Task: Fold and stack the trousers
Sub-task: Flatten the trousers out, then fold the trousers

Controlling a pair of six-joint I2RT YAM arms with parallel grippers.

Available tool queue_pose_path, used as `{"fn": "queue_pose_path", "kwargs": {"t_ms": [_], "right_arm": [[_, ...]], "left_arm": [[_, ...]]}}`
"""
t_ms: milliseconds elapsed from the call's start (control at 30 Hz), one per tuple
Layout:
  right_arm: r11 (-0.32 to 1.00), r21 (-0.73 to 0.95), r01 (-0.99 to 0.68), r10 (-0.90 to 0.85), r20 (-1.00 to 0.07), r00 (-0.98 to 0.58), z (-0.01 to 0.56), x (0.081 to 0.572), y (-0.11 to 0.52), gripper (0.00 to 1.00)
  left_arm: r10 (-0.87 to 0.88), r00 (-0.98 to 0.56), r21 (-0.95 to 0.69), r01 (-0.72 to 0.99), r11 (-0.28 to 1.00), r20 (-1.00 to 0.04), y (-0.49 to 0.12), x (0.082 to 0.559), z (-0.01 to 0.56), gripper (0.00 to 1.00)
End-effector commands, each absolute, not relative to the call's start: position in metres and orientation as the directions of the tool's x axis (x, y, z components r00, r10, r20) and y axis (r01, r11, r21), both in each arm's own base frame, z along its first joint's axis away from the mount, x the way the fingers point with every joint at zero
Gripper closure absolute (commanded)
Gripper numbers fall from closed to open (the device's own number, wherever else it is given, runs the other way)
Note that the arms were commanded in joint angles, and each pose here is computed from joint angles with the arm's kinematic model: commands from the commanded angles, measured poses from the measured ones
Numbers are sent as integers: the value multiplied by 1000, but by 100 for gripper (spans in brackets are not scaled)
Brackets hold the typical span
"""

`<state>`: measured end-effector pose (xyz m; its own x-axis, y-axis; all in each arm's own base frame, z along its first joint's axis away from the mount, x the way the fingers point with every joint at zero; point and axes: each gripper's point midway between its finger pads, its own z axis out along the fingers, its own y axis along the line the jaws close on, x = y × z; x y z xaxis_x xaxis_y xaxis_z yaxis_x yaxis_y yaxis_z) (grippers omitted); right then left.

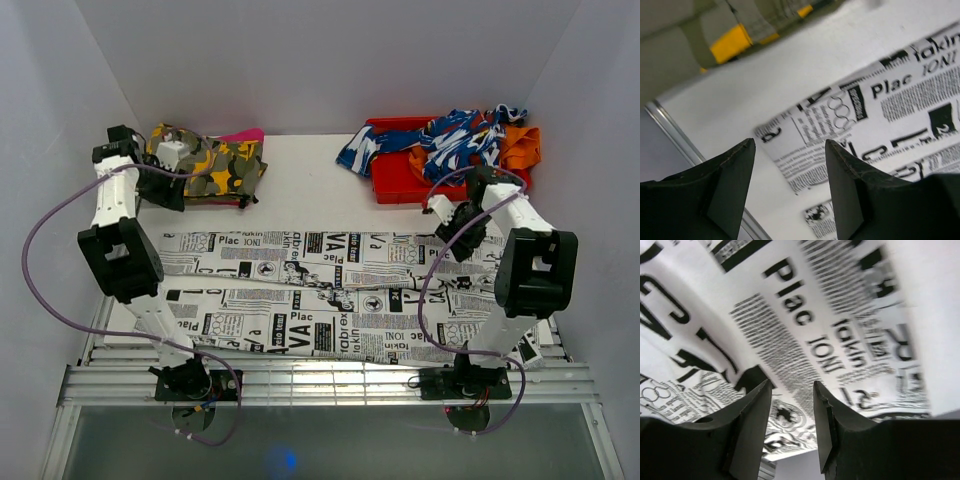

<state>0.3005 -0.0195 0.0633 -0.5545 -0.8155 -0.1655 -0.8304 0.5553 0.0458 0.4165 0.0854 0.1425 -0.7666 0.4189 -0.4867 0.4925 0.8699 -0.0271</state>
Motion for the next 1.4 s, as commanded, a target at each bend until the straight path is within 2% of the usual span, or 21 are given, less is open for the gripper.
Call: {"fn": "queue_pose_path", "kwargs": {"t_ms": [0, 67, 200, 367, 633, 833, 1000, 1100, 1200, 1233, 1300, 1333, 1367], "right_arm": [[579, -25, -815, -796, -233, -559, 91, 342, -20, 55], [587, -54, -808, -795, -227, -563, 95, 357, -28, 55], [571, -121, -812, -816, -200, -543, 104, 382, -56, 52], [560, -138, -817, -827, -150, -541, 101, 393, -105, 39], [478, -112, -871, -876, -125, -465, 80, 401, -128, 25], [405, -97, -909, -913, -103, -396, 50, 409, -134, 24], [359, -54, -932, -931, -95, -353, 26, 409, -136, 26], [334, -21, -942, -939, -99, -330, 15, 402, -134, 32], [289, 33, -957, -953, -90, -291, 5, 387, -130, 46], [280, 40, -959, -956, -86, -282, 5, 383, -130, 60], [265, 58, -963, -960, -78, -269, 2, 374, -129, 77], [258, 53, -965, -962, -79, -261, 4, 374, -129, 92], [256, 39, -966, -962, -83, -259, 9, 375, -129, 92]], "left_arm": [[396, -798, -98, 487, 868, -454, 89, 433, 120, 32], [422, -772, -63, 508, 859, -475, 97, 450, 127, 33], [518, -734, -83, 607, 790, -438, 101, 449, 105, 37], [659, -657, -110, 734, 670, -366, 104, 421, 69, 38], [675, -683, -142, 725, 674, -278, 116, 405, 21, 39], [673, -699, -156, 713, 684, -242, 118, 394, 7, 41], [654, -709, -157, 700, 696, -264, 116, 394, 13, 41], [644, -702, -153, 703, 694, -305, 112, 398, 24, 41], [648, -679, -135, 719, 682, -344, 110, 403, 35, 41], [649, -673, -128, 723, 679, -355, 110, 405, 38, 40], [642, -657, -110, 728, 677, -395, 109, 415, 49, 40], [640, -650, -106, 731, 674, -409, 109, 418, 53, 39], [642, -639, -97, 737, 669, -424, 109, 422, 57, 39]]}}
